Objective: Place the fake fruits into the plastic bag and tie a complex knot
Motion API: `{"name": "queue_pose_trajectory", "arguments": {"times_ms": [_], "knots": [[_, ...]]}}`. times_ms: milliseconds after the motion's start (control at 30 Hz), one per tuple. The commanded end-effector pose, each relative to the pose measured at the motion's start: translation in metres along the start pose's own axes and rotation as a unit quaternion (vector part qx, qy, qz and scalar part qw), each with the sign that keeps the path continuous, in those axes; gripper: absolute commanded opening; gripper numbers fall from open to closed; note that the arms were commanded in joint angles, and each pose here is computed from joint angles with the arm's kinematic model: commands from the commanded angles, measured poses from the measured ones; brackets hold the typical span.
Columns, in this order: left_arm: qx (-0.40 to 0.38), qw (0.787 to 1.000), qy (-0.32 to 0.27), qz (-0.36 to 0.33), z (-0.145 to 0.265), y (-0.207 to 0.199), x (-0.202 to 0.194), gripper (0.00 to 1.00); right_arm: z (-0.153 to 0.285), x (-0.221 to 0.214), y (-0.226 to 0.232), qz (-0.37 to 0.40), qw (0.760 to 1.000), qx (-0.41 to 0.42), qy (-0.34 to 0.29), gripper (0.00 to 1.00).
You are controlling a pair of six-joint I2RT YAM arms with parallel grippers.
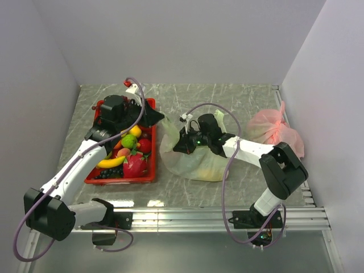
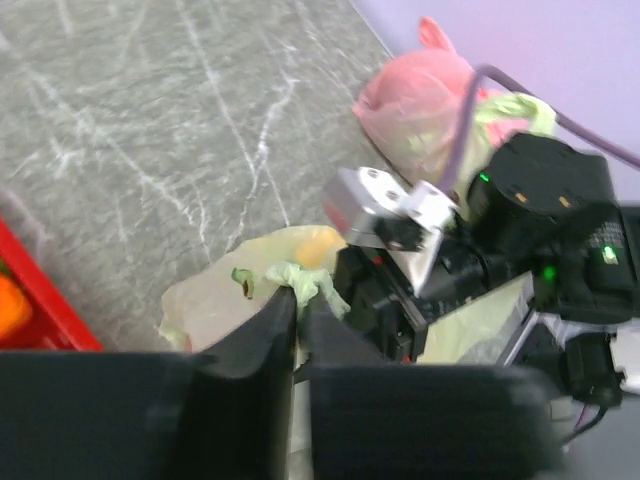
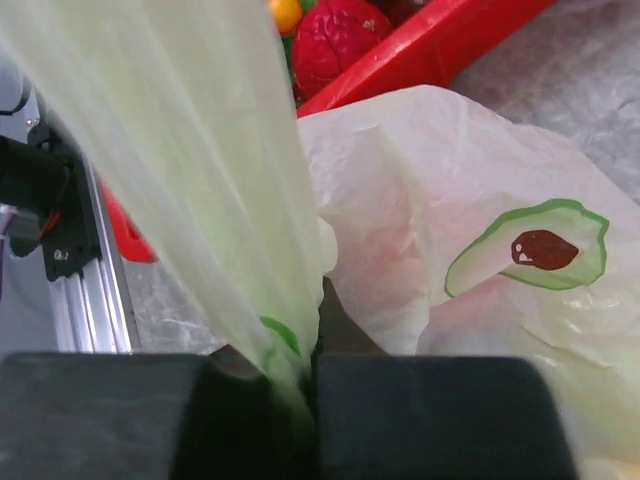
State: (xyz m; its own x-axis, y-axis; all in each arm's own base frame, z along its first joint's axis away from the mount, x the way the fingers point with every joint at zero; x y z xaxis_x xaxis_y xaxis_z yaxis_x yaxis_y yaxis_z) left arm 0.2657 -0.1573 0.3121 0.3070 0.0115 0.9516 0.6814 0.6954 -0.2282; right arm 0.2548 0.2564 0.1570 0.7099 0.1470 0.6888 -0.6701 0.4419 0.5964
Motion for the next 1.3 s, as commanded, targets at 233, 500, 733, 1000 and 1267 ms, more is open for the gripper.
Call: {"name": "queue_pose_trajectory", "arguments": {"times_ms": [233, 500, 733, 1000, 1267], "knots": [[-0.043, 0.996, -0.046, -0.068, 0.052, 0.005, 0.003, 0.73, 0.01, 0.011, 0.014, 0.022, 0.999, 0.022, 0.018, 0.0], [-0.122, 0.991, -0.044, -0.035, 0.055, -0.004, -0.058, 0.87, 0.015, 0.015, 0.022, 0.026, 0.997, 0.067, 0.033, 0.0], [-0.135, 0.989, -0.041, -0.048, 0.018, -0.006, -0.079, 0.92, 0.013, 0.007, 0.017, 0.017, 0.995, 0.084, 0.049, 0.0], [-0.183, 0.982, -0.046, -0.017, -0.028, -0.017, -0.087, 0.8, 0.014, 0.003, 0.006, 0.007, 0.995, 0.085, 0.056, 0.0], [-0.183, 0.981, -0.047, 0.038, -0.049, -0.012, -0.092, 0.34, 0.007, -0.009, -0.006, -0.01, 0.993, 0.09, 0.071, 0.0]]}}
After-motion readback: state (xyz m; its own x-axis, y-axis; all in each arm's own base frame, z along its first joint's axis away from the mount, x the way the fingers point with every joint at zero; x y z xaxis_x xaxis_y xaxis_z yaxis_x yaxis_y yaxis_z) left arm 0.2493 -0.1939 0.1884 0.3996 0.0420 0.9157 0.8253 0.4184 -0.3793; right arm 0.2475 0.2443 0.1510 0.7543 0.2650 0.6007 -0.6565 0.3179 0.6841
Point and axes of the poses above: each gripper's point midway between its finger pads, its own z axis back along the fingers, its own y axis along the line the jaws close on, x = y × z, the point moved 9 cm from there along z, back along the fingers, and after that the axes turned 14 degrees about -z, right-handed, at the moved point
